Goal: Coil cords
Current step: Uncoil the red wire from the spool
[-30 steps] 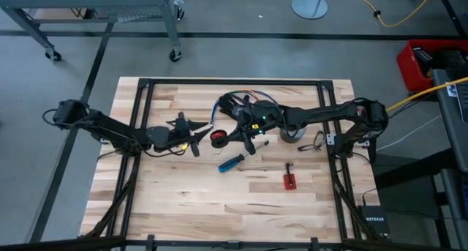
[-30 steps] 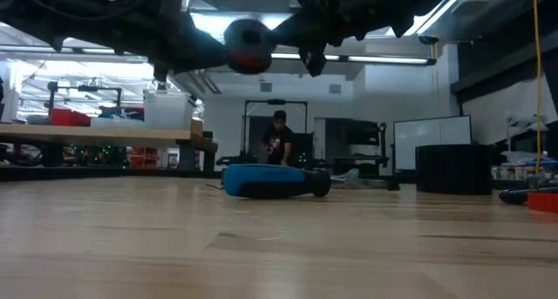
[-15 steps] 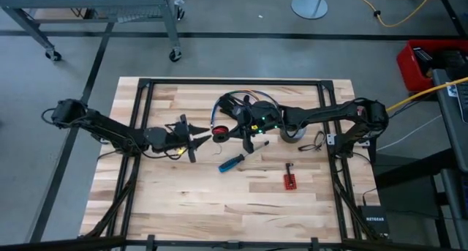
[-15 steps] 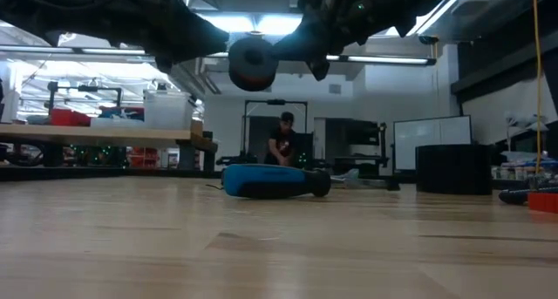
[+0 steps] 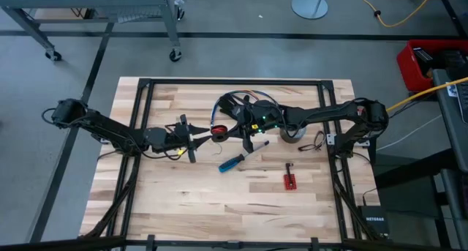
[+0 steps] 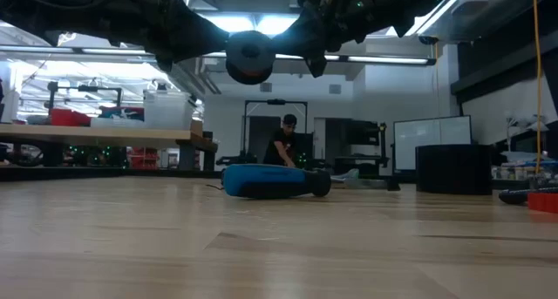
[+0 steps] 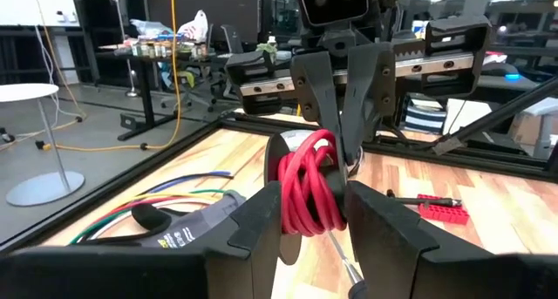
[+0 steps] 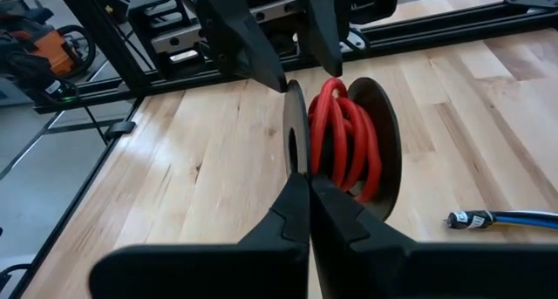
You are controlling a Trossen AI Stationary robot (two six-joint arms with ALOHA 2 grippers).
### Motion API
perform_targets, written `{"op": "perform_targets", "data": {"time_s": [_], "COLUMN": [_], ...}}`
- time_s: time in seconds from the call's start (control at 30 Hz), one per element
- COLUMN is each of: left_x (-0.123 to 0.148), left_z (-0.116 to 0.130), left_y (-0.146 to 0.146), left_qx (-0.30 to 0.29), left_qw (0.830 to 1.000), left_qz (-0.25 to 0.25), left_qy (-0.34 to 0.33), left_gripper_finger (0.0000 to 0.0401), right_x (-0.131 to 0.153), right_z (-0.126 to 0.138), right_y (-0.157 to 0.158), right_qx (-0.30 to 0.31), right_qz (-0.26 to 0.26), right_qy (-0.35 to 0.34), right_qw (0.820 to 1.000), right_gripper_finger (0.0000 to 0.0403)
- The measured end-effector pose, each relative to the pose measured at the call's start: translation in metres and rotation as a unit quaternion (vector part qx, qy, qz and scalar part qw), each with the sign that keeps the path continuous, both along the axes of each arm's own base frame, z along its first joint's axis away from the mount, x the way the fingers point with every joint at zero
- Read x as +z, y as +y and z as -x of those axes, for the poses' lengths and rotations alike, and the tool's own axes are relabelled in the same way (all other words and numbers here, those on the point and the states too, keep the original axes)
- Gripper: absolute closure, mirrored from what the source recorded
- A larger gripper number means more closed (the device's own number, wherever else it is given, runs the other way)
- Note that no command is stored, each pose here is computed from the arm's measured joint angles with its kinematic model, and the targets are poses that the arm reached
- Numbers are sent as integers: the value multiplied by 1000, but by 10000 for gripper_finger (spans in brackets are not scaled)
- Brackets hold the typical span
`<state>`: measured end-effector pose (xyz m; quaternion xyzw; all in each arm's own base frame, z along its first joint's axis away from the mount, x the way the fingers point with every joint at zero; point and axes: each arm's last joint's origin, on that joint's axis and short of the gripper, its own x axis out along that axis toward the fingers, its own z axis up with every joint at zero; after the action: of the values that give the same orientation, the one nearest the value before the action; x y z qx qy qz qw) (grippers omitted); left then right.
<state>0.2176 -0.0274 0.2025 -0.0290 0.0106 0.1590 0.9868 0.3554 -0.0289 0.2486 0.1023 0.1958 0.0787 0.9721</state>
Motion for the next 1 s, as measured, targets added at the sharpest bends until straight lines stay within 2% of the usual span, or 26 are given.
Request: {"op": "perform_targets", "data": {"time_s": [0.33,0.7,1.0], "left_x": [0,0,0], "left_z": [0,0,0], "left_y": [0,-1,-1], "left_qx": [-2,-16,-17], "left_qw": [1000,1000,1000], "left_qz": [0,1,1], "left_qy": [0,-2,-1], "left_gripper_finger": [281,342,349], "right_x": [0,5,5], "right_z": [0,-3,-3], "right_y": [7,11,10], "right_qx": [18,24,21], "right_qz": [-4,-1,0], "right_qy": [-1,-30,-29], "right_qw": [1000,999,999], "right_gripper_finger": [403,403,403]}}
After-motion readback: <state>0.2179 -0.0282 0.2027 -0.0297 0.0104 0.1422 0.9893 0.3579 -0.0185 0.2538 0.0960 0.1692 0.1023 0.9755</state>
